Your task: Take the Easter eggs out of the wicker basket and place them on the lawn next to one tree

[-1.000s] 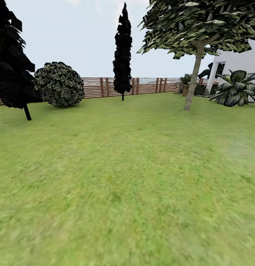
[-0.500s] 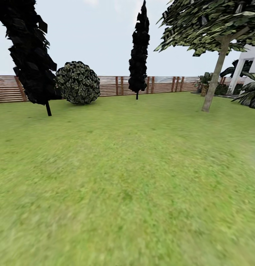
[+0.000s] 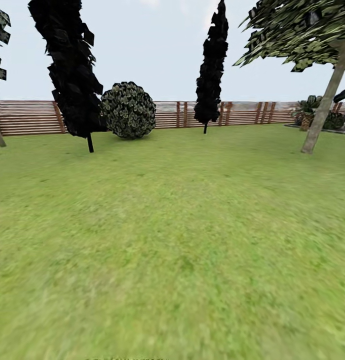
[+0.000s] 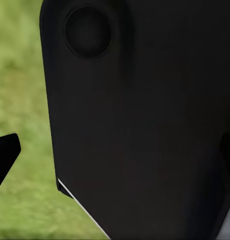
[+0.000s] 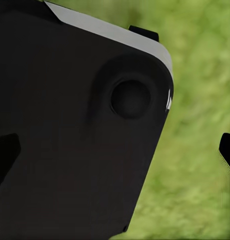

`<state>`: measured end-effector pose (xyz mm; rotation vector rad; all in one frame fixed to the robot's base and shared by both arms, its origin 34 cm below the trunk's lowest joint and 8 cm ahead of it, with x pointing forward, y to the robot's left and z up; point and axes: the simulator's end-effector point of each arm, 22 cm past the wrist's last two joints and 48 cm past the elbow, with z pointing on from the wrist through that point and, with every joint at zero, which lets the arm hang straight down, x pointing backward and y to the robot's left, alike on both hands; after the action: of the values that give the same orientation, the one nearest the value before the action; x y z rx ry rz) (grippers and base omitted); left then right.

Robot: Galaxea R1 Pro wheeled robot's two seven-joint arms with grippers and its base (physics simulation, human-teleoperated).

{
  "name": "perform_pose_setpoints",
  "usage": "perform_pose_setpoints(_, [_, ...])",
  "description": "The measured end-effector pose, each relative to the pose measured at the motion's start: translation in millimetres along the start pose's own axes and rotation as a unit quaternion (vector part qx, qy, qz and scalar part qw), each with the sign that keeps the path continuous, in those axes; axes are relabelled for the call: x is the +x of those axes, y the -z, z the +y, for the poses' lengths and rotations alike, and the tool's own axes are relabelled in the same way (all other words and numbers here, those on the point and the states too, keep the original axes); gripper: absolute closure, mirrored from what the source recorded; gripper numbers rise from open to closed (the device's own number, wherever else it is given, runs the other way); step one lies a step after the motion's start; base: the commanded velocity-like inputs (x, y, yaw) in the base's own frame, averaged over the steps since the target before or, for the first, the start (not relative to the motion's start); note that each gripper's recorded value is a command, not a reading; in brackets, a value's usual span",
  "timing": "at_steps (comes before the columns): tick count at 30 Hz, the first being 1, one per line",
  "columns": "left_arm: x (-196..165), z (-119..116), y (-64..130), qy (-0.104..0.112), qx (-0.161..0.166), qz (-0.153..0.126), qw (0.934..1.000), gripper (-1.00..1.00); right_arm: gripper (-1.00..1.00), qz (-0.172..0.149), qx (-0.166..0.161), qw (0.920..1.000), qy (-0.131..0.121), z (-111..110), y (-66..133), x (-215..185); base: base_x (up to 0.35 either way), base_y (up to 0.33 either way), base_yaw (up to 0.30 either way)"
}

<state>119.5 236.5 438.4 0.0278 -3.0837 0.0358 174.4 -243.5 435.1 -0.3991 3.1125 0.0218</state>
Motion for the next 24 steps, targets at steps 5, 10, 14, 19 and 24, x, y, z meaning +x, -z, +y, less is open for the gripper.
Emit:
perform_pose_setpoints(5, [1.5,0.1,0.0,0.0,0.0,0.002,1.0,-1.0,-1.0,0.001,0.0,1.0,0.0,0.3,-0.1,1.1,0.0,0.0,0.262])
perform_pose_setpoints(10, [2.5,0.1,0.0,0.0,0.0,0.003,1.0,-1.0,-1.0,0.003,-0.001,1.0,0.0,0.4,-0.2,2.3,0.0,0.0,0.262])
perform_pose_setpoints(14, [3.4,0.1,0.0,0.0,0.0,0.004,1.0,-1.0,-1.0,0.004,-0.001,1.0,0.0,0.3,-0.3,3.4,0.0,0.0,0.262])
perform_pose_setpoints(19, [4.8,0.2,0.0,0.001,0.0,0.006,1.0,-1.0,-1.0,0.006,-0.001,1.0,0.0,0.7,-0.4,4.5,0.0,0.0,0.262])
perform_pose_setpoints(24, [5.8,0.2,0.0,0.001,0.0,0.007,1.0,-1.0,-1.0,0.008,-0.002,1.0,0.0,1.3,-0.5,5.8,0.0,0.0,0.262])
